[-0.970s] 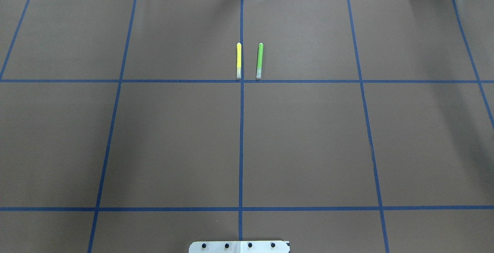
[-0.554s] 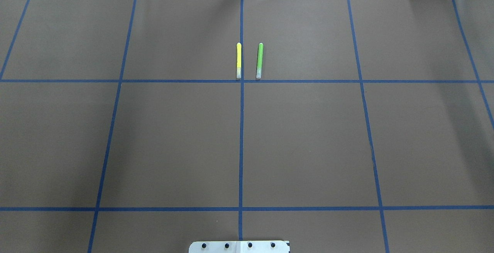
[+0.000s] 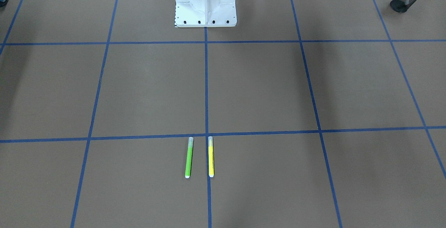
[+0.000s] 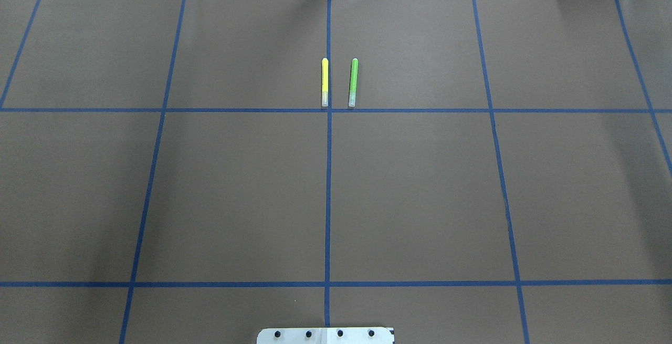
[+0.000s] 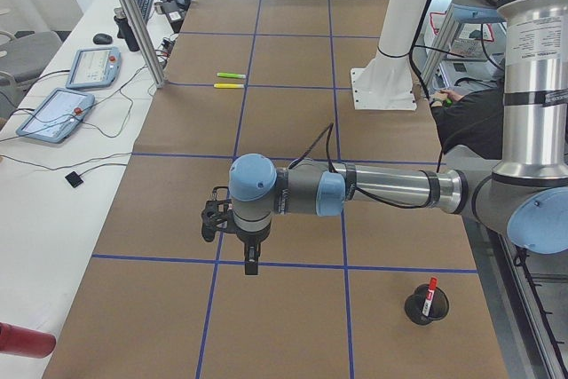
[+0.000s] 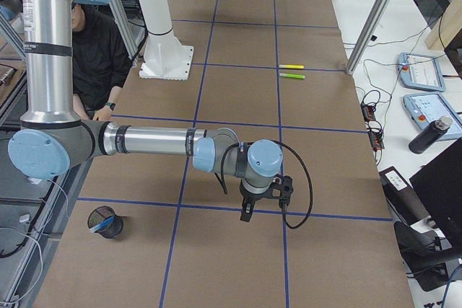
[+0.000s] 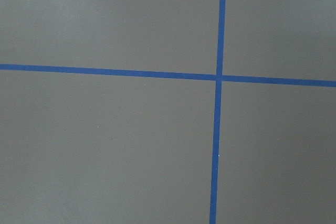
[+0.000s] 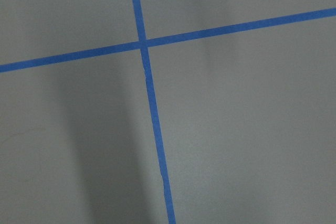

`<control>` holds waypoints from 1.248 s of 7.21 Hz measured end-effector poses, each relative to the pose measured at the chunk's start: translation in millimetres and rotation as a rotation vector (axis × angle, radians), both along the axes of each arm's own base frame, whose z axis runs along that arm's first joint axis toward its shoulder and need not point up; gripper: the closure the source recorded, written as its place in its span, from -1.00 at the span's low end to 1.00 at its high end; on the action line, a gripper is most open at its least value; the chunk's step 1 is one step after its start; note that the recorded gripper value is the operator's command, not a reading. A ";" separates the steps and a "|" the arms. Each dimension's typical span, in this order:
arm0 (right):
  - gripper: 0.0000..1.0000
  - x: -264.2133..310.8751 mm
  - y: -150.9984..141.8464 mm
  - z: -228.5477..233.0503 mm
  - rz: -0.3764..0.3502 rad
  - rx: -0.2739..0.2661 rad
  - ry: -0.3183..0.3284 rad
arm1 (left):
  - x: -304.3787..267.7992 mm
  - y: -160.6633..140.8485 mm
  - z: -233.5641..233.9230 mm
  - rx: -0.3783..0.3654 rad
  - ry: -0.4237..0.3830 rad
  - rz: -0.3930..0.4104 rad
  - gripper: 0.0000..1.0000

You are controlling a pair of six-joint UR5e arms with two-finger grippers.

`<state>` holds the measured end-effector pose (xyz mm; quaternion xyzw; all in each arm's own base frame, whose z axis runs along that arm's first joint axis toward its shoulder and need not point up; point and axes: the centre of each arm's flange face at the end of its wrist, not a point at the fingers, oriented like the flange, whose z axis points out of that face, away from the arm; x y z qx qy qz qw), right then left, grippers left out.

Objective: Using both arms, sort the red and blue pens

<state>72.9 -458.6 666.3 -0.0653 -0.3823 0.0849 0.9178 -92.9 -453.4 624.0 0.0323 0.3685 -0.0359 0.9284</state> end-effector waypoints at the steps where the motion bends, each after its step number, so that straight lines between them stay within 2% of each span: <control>1: -1.00 0.3 -2.6 -5.9 0.025 -0.005 0.002 | 2.9 -0.6 0.4 -0.001 0.000 0.006 -1.00; 3: -1.00 0.7 -11.0 -20.7 0.041 0.008 0.001 | 4.3 -0.7 0.8 -0.005 0.001 0.007 -1.00; 9: -1.00 0.9 -14.3 -21.0 0.044 0.009 0.001 | 7.8 -4.3 -4.5 0.008 0.006 0.015 -1.00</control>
